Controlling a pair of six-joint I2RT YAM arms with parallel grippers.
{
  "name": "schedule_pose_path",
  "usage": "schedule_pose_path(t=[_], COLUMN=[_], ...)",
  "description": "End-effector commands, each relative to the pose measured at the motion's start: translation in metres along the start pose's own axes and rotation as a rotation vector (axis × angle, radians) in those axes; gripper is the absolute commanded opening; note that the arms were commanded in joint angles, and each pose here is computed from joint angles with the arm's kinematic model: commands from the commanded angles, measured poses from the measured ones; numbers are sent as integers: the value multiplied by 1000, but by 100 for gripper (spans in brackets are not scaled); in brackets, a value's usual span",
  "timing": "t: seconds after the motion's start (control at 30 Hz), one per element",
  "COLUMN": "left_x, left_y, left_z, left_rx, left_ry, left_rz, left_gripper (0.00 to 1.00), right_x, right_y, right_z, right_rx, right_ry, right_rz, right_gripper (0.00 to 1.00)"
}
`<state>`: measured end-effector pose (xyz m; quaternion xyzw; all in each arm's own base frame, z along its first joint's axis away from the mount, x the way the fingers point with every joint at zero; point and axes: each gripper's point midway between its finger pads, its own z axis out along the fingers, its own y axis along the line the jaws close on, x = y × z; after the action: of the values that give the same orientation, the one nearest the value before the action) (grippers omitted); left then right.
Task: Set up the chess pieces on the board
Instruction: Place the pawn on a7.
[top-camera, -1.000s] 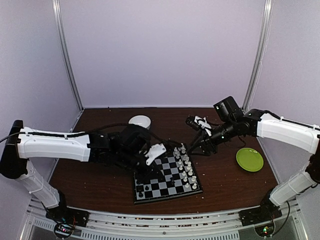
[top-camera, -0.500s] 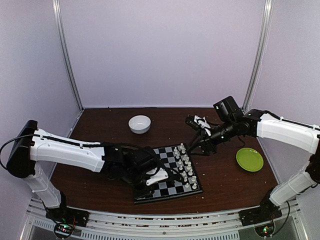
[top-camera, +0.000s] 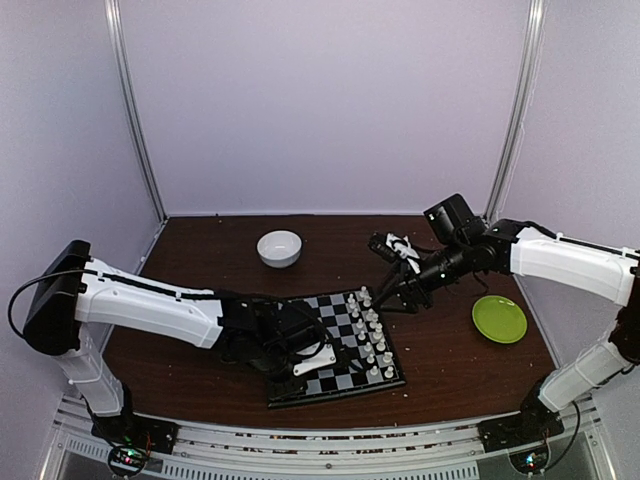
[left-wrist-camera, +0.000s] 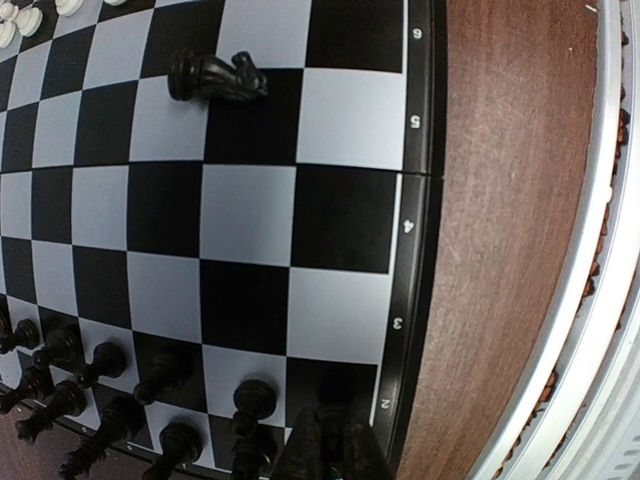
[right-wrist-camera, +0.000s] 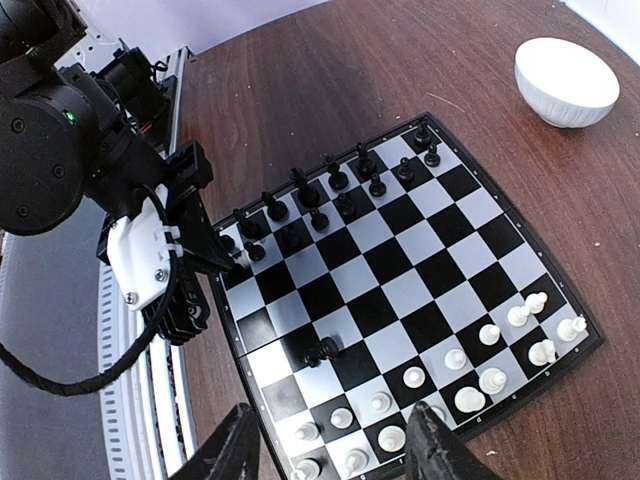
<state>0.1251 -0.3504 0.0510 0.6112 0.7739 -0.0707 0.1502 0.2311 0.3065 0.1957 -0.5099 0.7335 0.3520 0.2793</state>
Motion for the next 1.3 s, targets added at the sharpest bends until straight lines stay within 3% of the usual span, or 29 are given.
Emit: schedule_pose_path(t=[0.0,0.47,0.83,0.97,1.1,1.27], left_x=[-4,-3,-12,-29,-65,-95], left_y=[1,3,4,13,42,63], left_z=[4,8,-7,-29,-54,-48], left_rx=[-7,-20,-20,-65,-152,-198], left_ry=[-10,-5,-53,-130,-249,-270], left_rz=[17,15,2,-24,-181,-469], left_gripper=[2,11,23,27,35,43], right_x=[1,3,2,3,-1,-8], right_y=[0,0,1,1,-7,-38], right_z=[1,3,2,0,-10,-31], right_rx=[-15,-18,-24,-18,32,190], right_ry=[-2,6,7,12,10,-25], right_rz=[-5,-1,-2,-14,-26,13], right_gripper=[50,50,50,50,50,50])
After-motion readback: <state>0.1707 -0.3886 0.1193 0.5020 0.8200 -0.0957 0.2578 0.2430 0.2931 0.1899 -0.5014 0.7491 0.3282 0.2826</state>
